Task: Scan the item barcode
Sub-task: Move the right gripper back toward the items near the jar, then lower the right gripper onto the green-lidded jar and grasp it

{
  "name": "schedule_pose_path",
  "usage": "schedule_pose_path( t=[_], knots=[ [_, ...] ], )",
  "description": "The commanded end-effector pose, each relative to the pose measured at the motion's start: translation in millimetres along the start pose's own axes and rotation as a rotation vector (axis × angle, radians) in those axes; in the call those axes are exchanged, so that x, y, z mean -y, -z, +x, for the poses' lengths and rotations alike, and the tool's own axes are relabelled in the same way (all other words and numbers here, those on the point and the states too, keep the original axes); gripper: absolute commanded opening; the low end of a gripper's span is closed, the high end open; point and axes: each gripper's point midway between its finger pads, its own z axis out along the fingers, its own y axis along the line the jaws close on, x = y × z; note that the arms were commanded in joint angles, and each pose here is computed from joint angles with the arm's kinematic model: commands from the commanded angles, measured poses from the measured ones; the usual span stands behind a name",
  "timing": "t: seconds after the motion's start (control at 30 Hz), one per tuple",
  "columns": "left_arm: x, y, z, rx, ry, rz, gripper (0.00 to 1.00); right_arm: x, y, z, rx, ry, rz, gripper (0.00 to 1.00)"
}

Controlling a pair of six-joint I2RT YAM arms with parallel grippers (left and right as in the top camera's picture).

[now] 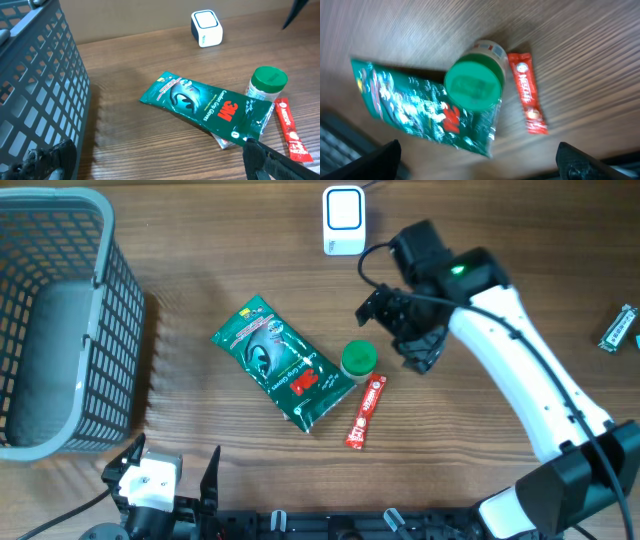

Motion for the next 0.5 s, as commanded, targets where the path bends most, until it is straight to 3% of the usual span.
schedule_pose_path(
  t=[0.0, 0.2, 0.47],
  knots=[
    [3, 0, -1, 0.005, 0.001, 0.016, 1.00, 12, -37, 2, 0.016, -0.291, 0.043, 1.00],
    [3, 0, -1, 0.005, 0.001, 0.016, 1.00, 1, -90, -4, 0.001, -0.317, -0.090, 1.00],
    [3, 0, -1, 0.005, 0.001, 0.016, 1.00, 8, -117, -3, -0.038, -0.300, -0.025, 0.99]
  ],
)
